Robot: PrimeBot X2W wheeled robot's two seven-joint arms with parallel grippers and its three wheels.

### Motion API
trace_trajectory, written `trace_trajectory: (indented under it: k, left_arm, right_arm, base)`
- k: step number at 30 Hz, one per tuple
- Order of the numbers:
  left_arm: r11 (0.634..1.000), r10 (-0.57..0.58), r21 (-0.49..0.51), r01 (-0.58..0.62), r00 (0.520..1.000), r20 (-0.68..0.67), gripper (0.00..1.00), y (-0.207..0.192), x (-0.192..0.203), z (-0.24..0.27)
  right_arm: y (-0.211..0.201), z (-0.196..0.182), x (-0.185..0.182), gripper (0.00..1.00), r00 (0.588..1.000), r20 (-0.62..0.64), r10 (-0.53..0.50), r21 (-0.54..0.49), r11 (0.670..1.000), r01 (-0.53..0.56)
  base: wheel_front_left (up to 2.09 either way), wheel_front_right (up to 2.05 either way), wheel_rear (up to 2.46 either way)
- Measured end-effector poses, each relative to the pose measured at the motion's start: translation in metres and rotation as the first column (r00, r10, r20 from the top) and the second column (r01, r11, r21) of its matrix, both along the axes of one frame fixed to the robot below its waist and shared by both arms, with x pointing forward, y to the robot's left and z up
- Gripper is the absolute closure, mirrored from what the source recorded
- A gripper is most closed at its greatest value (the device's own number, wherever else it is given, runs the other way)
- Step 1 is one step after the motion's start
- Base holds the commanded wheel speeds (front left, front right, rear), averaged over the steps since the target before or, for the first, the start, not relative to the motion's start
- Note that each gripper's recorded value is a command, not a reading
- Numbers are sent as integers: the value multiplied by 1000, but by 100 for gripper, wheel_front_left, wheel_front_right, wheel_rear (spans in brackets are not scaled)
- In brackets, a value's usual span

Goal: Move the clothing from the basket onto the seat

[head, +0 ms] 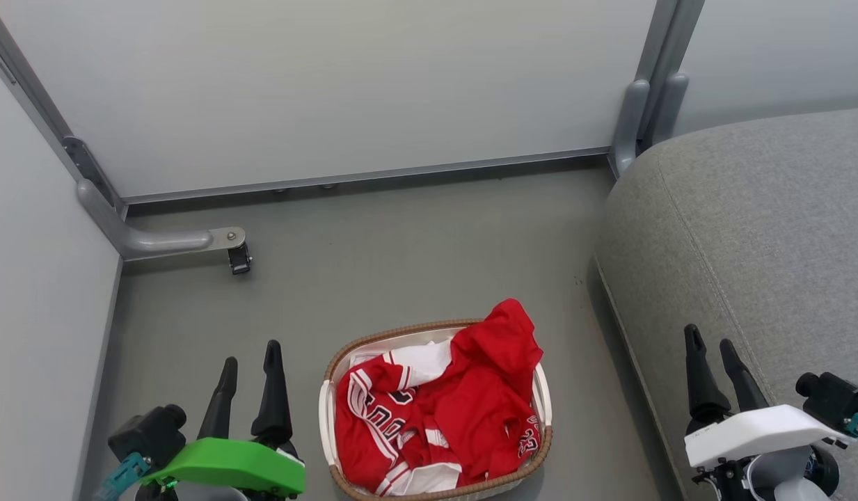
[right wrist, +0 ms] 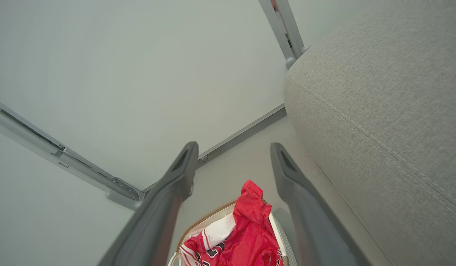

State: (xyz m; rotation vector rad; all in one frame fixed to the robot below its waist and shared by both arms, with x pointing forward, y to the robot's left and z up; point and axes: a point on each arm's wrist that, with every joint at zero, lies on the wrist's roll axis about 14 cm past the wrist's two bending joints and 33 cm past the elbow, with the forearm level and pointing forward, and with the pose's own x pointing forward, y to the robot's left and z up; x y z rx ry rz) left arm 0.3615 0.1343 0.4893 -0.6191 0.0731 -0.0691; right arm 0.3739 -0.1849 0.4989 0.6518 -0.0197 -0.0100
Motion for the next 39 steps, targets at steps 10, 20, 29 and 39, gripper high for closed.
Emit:
trace_trajectory:
  k: [10,20,29,39]
  left_arm:
    - [994,-7,109,8,1000,-5,0,-3,-5,-8]
    - [981,-17,195,18,1000,-4,0,-5,-9,-14]
    - [965,-32,261,31,999,-2,0,-9,-12,-19]
    - [943,-37,332,36,999,-6,0,-10,-16,-26]
  right_arm:
    - [12,2,-1,0,999,14,43,-151,988,-40]
    - [20,2,-1,0,997,23,75,-264,962,-67]
    - [25,3,-1,0,995,30,96,-345,935,-80]
    - [28,1,-2,0,993,36,115,-423,902,-89]
  base:
    - [0,0,0]
    - [0,0,0]
    - [0,0,0]
    - [0,0,0]
